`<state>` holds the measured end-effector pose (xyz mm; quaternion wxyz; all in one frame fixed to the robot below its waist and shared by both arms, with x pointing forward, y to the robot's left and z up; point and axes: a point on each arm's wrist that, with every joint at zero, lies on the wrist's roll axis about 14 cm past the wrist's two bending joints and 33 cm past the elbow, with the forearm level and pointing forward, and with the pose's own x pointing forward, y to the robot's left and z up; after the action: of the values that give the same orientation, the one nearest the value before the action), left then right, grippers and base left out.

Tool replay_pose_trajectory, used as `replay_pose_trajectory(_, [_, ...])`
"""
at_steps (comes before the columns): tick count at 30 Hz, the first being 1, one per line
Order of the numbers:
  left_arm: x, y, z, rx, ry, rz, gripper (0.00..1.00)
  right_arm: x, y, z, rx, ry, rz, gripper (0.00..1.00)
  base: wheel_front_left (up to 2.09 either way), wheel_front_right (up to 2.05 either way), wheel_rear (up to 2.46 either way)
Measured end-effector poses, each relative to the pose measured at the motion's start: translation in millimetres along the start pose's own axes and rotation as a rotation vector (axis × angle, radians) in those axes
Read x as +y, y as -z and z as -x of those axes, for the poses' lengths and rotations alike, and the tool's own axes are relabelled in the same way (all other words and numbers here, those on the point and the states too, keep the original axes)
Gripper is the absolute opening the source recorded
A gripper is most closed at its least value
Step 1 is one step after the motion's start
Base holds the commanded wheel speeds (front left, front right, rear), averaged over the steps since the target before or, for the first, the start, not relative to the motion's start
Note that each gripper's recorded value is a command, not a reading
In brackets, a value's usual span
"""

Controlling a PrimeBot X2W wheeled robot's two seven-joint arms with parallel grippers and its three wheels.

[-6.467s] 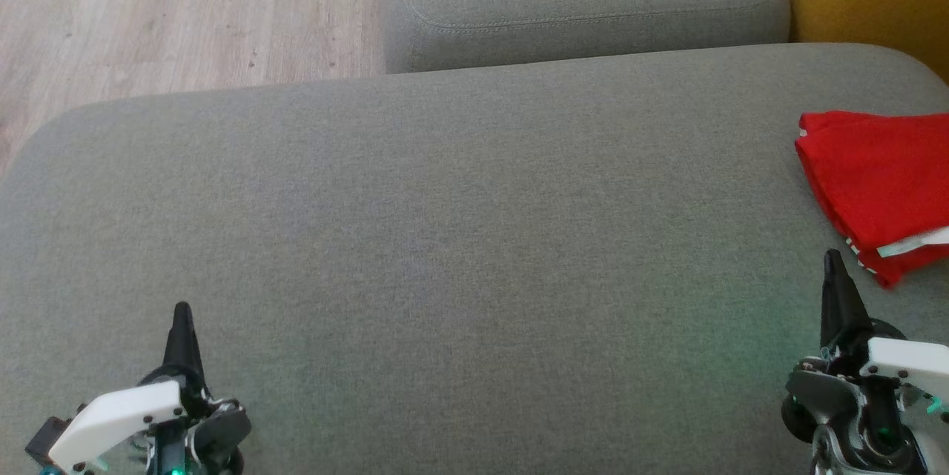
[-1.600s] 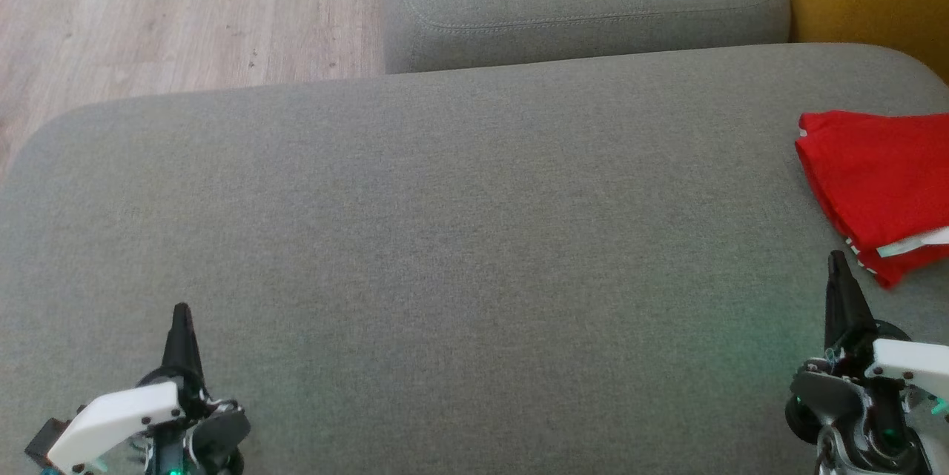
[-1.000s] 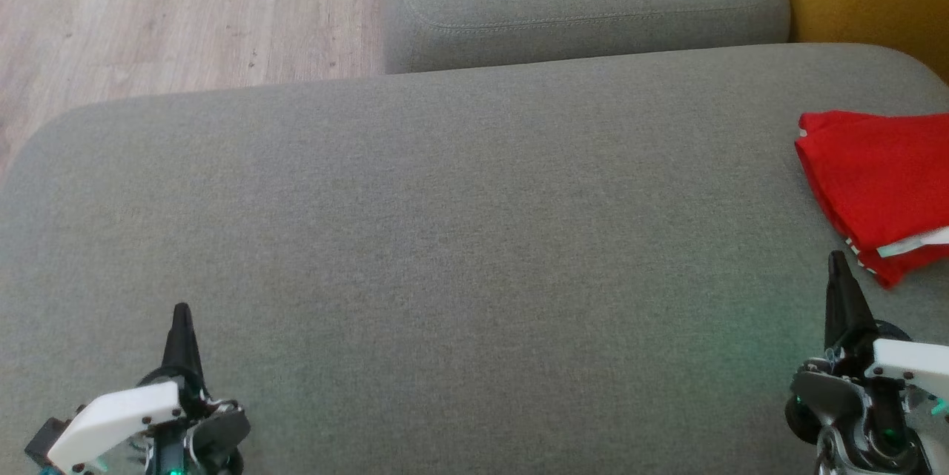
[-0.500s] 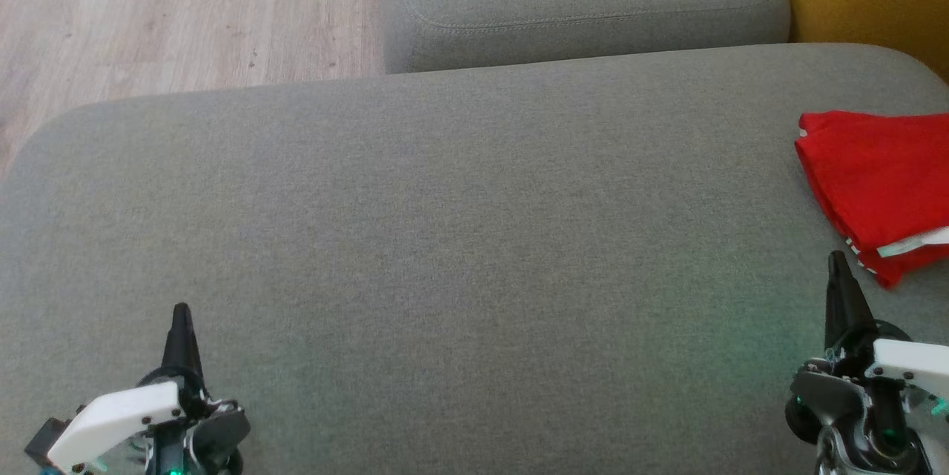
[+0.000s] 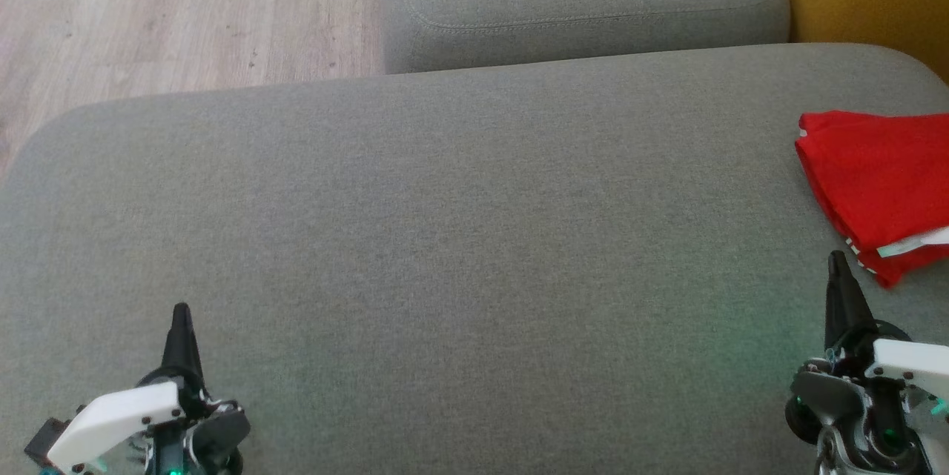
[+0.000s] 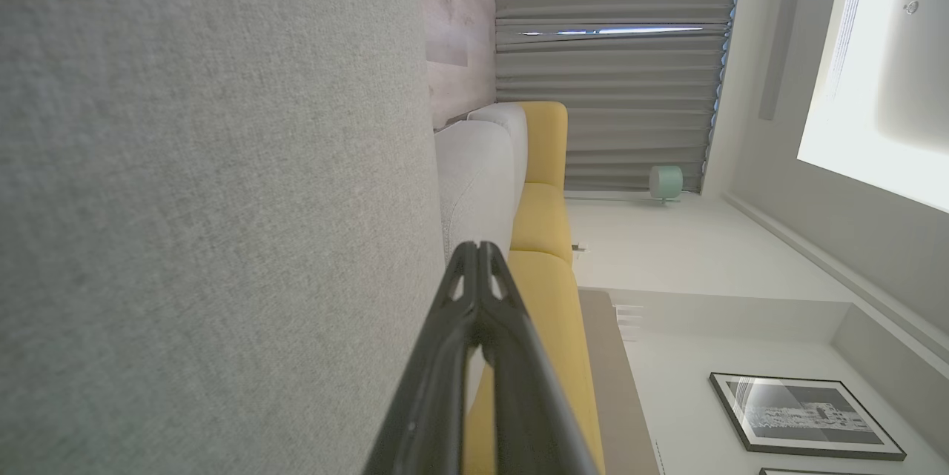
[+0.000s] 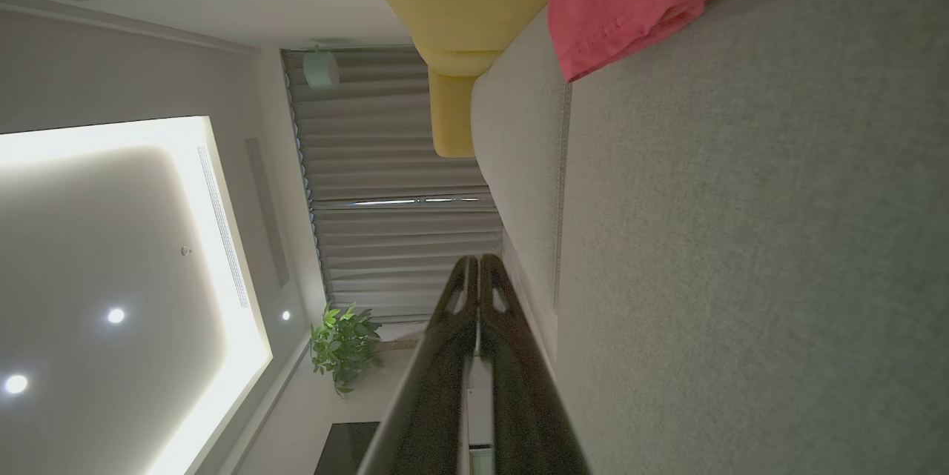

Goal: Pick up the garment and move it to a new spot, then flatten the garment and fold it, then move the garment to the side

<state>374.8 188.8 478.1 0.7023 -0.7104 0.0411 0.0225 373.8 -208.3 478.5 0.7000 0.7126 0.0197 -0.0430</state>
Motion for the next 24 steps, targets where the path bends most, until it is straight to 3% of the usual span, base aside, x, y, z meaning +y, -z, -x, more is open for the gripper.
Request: replay_pose_trajectory(24, [0.0,-0.1,0.0,-0.001,0.0,0.0,0.0,0.0,-0.1,0.0,0.0,0.0,0.0,0.0,0.0,0.0,0.0])
